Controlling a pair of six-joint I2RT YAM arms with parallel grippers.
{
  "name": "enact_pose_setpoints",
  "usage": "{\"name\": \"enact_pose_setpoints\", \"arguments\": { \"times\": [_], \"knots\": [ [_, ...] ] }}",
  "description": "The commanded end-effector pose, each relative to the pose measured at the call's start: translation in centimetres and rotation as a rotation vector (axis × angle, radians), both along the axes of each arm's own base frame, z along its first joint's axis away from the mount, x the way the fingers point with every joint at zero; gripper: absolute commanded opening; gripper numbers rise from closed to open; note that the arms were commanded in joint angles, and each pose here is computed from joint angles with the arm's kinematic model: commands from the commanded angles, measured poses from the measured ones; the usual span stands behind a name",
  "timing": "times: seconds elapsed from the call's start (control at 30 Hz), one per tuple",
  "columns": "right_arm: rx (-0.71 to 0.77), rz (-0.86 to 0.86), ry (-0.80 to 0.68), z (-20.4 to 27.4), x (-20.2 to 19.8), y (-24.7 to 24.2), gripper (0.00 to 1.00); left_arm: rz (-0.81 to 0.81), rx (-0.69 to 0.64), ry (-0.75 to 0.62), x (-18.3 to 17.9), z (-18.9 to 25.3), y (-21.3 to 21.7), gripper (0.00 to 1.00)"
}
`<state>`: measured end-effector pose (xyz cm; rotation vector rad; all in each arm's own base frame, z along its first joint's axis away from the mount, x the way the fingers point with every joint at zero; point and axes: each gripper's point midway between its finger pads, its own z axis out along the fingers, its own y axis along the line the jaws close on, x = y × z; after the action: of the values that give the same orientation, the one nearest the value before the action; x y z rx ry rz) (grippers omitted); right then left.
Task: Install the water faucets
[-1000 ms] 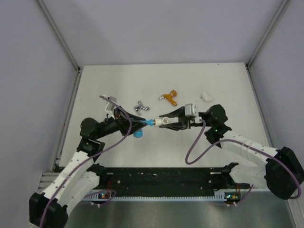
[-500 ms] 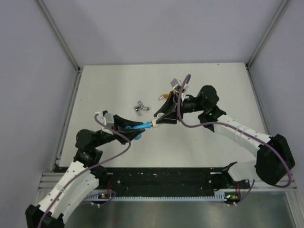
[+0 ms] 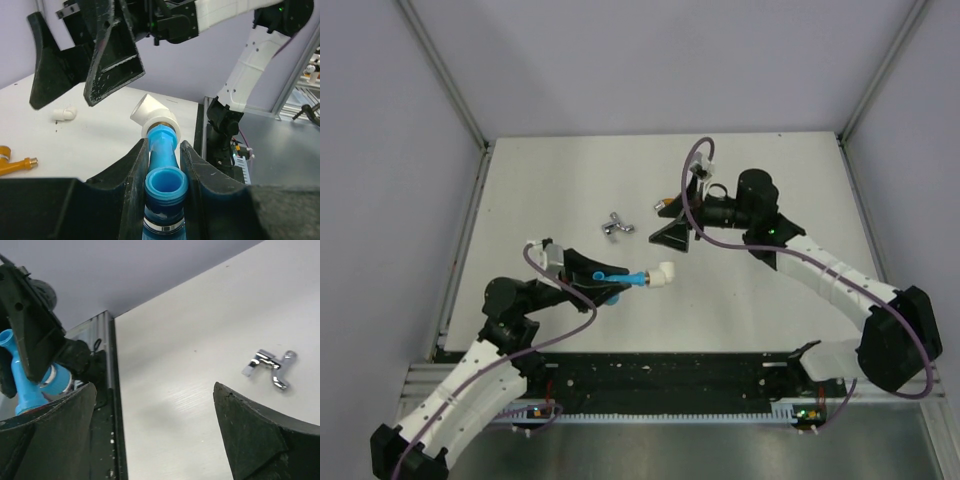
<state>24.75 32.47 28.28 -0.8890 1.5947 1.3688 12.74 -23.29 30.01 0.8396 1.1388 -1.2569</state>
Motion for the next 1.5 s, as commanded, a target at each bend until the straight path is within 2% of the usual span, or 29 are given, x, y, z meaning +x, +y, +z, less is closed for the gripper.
{"name": "enact_pose_setpoints", "arguments": {
  "times": [0.0, 0.17, 0.33, 0.6, 0.7, 0.97, 1.13, 1.37, 1.47],
  "knots": [
    [-0.002, -0.177, -0.289, 4.1, 2.0, -2.6, 0.99, 0.095, -0.096, 0.054, 1.7, 1.7, 0.5, 0.0],
    [0.053, -0.293, -0.466, 5.2, 1.3, -4.9, 0.99, 0.195, -0.118, 0.182, 4.8, 1.5, 0.4, 0.0],
    [0.074, -0.276, -0.566, 4.2, -0.7, -5.8, 0.99, 0.244, -0.141, 0.269, 6.7, 2.4, 0.4, 0.0],
    [0.119, -0.235, -0.877, 3.3, -5.2, -6.3, 0.98, 0.119, -0.199, 0.382, 6.9, 3.8, 0.1, 0.0],
    [0.111, -0.229, -0.961, 3.1, -6.2, -5.9, 0.97, 0.126, -0.19, 0.435, 7.5, 3.9, 0.1, 0.0],
    [0.02, -0.275, -1.073, 1.9, -5.4, -3.9, 0.92, 0.108, -0.196, 0.538, 8.0, 3.9, 0.2, 0.0],
    [0.007, -0.301, -1.115, 2.2, -4.3, -3.0, 0.89, 0.061, -0.197, 0.525, 7.2, 4.6, 0.1, 0.0],
    [-0.007, -0.261, -1.094, 2.0, -3.7, -1.6, 0.86, -0.004, -0.173, 0.519, 6.5, 4.9, -0.4, 0.0],
    [0.002, -0.244, -1.059, 2.0, -3.7, -1.1, 0.74, -0.018, -0.173, 0.511, 6.4, 5.0, -0.5, 0.0]
  ]
}}
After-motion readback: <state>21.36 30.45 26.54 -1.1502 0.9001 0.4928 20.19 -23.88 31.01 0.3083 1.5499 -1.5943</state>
